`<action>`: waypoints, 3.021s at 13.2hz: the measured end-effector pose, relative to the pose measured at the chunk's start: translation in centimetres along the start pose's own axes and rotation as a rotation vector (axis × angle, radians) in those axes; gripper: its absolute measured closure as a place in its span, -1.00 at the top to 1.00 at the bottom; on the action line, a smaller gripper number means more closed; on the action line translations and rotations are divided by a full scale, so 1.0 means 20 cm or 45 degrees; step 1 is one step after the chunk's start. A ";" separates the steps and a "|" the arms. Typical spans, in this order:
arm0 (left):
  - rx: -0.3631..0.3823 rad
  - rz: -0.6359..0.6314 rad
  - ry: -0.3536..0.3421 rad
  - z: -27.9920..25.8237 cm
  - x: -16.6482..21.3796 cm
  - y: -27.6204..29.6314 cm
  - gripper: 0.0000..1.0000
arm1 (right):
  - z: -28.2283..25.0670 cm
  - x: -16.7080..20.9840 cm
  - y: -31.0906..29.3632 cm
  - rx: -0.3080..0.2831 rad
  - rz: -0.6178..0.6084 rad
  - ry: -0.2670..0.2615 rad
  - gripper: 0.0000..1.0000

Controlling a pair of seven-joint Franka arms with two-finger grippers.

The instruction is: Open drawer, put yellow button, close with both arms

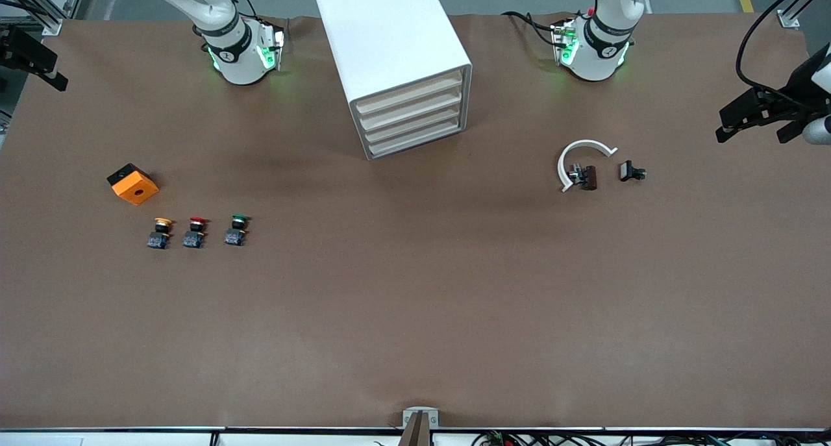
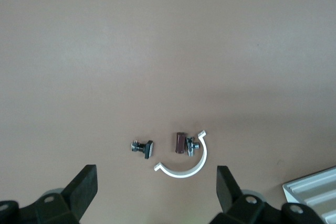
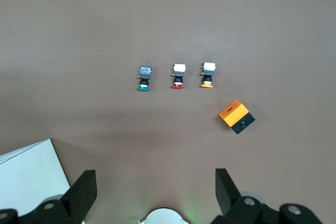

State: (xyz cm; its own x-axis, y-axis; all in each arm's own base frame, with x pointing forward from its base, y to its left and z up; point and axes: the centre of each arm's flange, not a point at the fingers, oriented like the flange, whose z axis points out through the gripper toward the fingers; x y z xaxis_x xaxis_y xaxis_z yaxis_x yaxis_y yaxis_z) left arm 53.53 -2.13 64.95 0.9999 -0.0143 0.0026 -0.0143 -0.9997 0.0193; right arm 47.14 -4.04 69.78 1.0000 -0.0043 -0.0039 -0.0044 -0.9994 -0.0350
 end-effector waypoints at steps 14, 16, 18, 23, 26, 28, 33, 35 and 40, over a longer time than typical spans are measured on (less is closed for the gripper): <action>0.023 -0.156 -0.312 0.68 0.18 0.03 1.00 | 0.00 0.00 0.00 0.000 0.000 0.002 1.00; 0.025 -0.240 -0.326 0.81 0.23 0.12 1.00 | 0.00 0.00 0.00 0.000 0.000 0.002 1.00; 0.042 -0.338 -0.342 0.96 0.28 0.27 1.00 | 0.00 0.00 0.00 0.000 0.000 0.002 1.00; 0.124 -0.571 -0.429 1.25 0.29 0.57 1.00 | 0.00 0.00 0.00 0.000 0.000 0.003 1.00; 0.185 -0.762 -0.457 1.36 0.28 0.64 1.00 | 0.00 0.00 0.00 0.000 0.000 0.003 1.00; 0.233 -0.885 -0.485 1.45 0.26 0.74 1.00 | 0.00 0.00 0.00 0.000 0.000 0.003 1.00; 0.362 -1.140 -0.577 1.71 0.12 1.14 1.00 | 0.00 0.00 0.00 0.000 0.000 0.004 1.00; 0.411 -1.245 -0.635 1.82 0.06 1.25 1.00 | 0.00 0.00 0.00 0.000 0.000 0.004 1.00; 0.554 -1.458 -0.865 2.08 -0.14 1.52 1.00 | 0.00 0.00 0.00 0.000 0.000 0.004 1.00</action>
State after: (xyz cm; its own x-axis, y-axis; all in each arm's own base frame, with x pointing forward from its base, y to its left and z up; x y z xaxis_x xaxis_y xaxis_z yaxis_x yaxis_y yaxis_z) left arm 50.41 -33.23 23.95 0.2628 0.9220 -0.2844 0.6767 -0.3862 -0.6268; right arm 47.16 -4.04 69.84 1.0000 -0.0042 -0.0007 -0.0042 -0.9994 -0.0347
